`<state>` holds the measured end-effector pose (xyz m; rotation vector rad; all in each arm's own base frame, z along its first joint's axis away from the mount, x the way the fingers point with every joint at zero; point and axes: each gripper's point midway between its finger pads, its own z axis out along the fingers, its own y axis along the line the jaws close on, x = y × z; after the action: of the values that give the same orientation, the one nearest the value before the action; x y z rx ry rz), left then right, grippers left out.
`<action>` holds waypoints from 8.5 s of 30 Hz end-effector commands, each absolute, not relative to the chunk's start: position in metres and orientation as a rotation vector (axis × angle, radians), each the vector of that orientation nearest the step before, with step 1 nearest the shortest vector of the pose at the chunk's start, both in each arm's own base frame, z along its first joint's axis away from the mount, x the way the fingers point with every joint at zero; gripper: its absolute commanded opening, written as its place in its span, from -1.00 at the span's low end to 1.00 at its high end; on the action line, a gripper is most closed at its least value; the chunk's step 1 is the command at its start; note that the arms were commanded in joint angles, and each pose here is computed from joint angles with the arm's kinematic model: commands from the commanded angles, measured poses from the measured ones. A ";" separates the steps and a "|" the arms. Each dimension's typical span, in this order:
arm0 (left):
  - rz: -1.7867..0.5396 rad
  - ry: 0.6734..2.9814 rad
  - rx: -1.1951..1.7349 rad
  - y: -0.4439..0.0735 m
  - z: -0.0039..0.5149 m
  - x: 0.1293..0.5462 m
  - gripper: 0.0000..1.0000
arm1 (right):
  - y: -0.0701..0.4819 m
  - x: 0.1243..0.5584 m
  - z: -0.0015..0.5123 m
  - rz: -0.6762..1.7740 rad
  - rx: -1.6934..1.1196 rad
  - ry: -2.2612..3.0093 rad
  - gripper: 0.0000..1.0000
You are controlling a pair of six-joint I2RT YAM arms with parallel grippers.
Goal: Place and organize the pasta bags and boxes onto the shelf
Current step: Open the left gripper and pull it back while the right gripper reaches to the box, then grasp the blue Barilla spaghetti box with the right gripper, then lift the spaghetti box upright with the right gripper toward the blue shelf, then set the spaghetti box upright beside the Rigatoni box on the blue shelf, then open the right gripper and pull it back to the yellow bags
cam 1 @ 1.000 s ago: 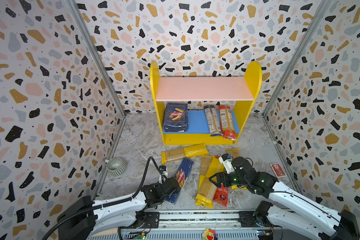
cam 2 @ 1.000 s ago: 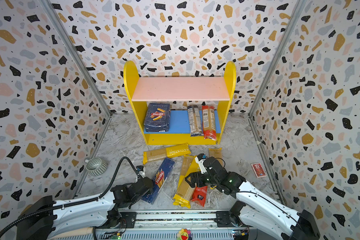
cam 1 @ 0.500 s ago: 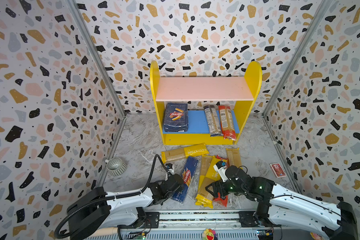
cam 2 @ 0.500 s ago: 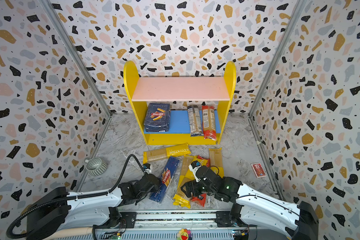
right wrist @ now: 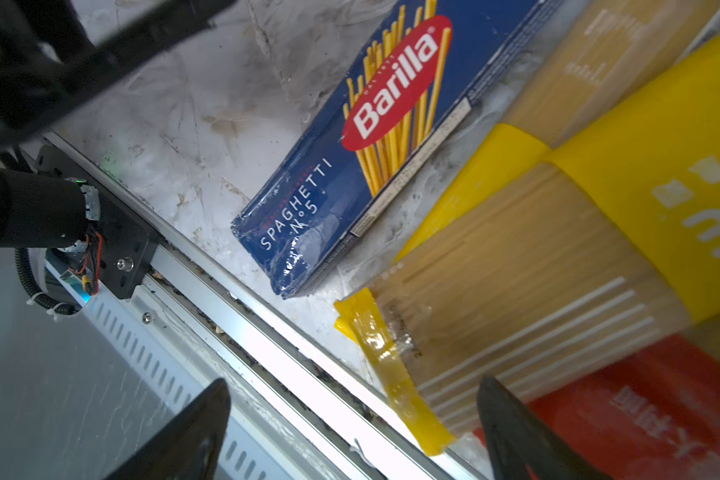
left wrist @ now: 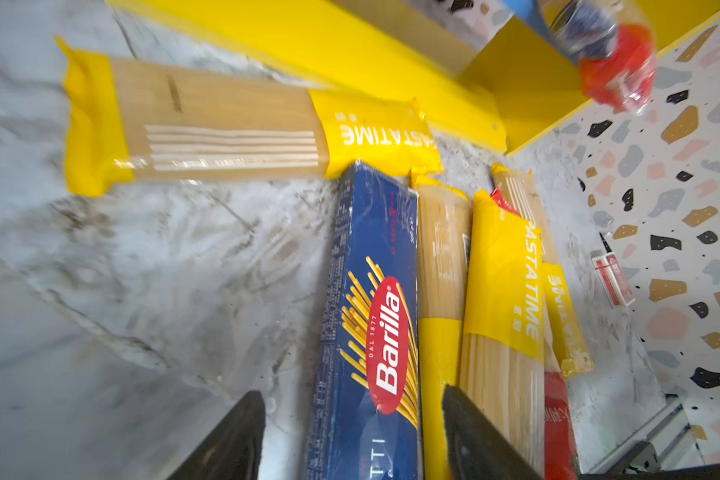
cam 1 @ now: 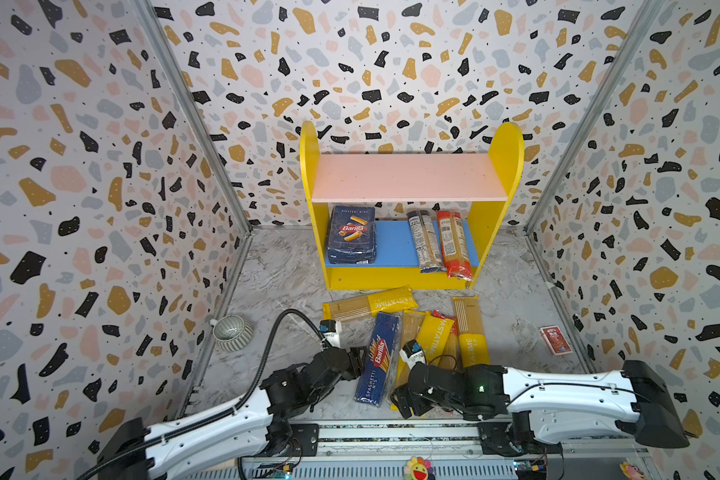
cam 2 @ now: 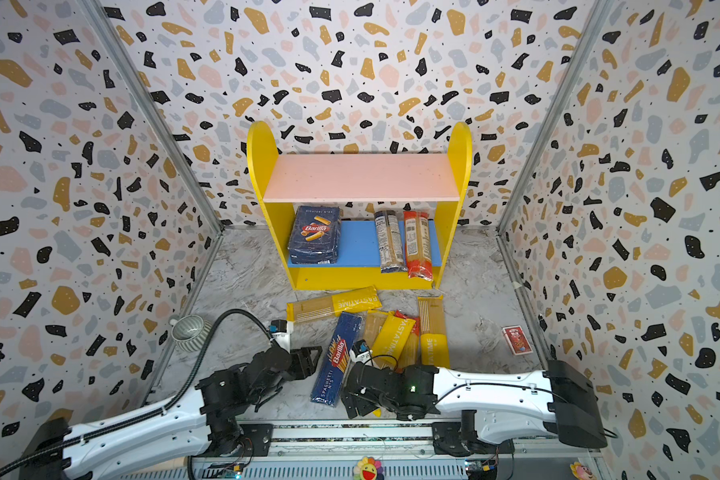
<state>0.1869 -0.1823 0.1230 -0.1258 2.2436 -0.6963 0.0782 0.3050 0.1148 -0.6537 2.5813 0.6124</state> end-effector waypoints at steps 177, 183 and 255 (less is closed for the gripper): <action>-0.340 1.972 -0.203 -0.141 0.273 0.228 0.99 | 0.297 0.208 0.239 1.539 -0.347 2.216 -0.47; -0.341 1.990 -0.125 -0.160 0.275 0.235 0.99 | 0.296 0.245 0.265 1.510 -0.342 2.167 -0.47; -0.595 2.284 0.056 -0.213 0.146 0.207 0.99 | 0.217 0.242 0.183 0.949 -0.253 2.427 0.60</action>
<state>0.2048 -0.1957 0.1396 0.0825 2.3309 -0.5275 0.2585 0.2240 0.1863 -0.2805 2.4222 0.9450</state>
